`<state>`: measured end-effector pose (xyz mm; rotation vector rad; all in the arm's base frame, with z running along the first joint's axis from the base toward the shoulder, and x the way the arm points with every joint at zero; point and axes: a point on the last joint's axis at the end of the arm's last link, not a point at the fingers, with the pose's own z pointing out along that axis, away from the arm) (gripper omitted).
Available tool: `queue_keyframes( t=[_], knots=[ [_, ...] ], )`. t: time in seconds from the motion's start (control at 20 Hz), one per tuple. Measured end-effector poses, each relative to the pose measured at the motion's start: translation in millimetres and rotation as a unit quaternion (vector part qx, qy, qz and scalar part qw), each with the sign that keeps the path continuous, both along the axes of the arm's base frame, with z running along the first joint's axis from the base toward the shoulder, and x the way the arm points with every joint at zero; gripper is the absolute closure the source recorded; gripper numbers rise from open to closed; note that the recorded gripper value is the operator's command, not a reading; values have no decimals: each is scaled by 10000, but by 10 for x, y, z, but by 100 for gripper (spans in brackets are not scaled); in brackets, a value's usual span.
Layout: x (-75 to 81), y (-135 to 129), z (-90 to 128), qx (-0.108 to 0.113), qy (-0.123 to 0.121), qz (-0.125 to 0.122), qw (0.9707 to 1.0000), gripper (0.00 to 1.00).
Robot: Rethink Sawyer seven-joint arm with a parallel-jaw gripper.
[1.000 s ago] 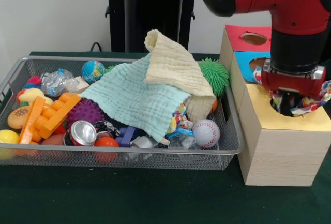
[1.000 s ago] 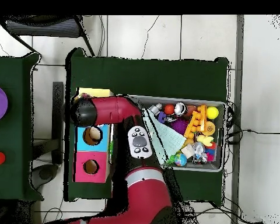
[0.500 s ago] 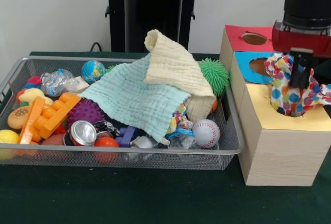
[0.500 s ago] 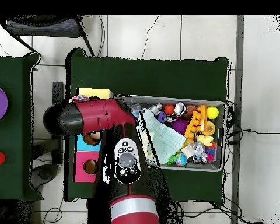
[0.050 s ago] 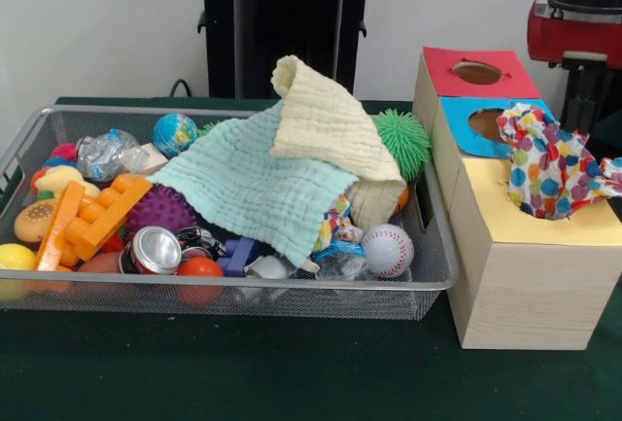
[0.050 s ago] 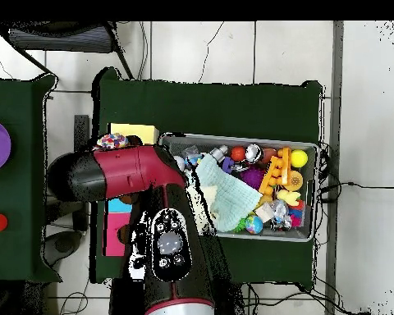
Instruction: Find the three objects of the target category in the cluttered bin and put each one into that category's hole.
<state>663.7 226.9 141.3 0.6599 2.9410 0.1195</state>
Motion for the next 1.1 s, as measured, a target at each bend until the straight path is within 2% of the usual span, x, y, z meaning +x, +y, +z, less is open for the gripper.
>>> queue_keyframes(
  t=[0.5, 0.65, 0.9, 1.05, 1.1],
  knots=[
    [-66, 24, -140, -4, 130, 20, 9999, 100],
    [-112, 35, -235, -7, 256, 23, 9997, 100],
    [-262, 38, -371, -31, 786, -5, 9969, 100],
    [-427, 40, -446, -98, 1345, 12, 9909, 100],
    [-462, 44, -467, -109, 1457, 18, 9893, 100]
  ],
)
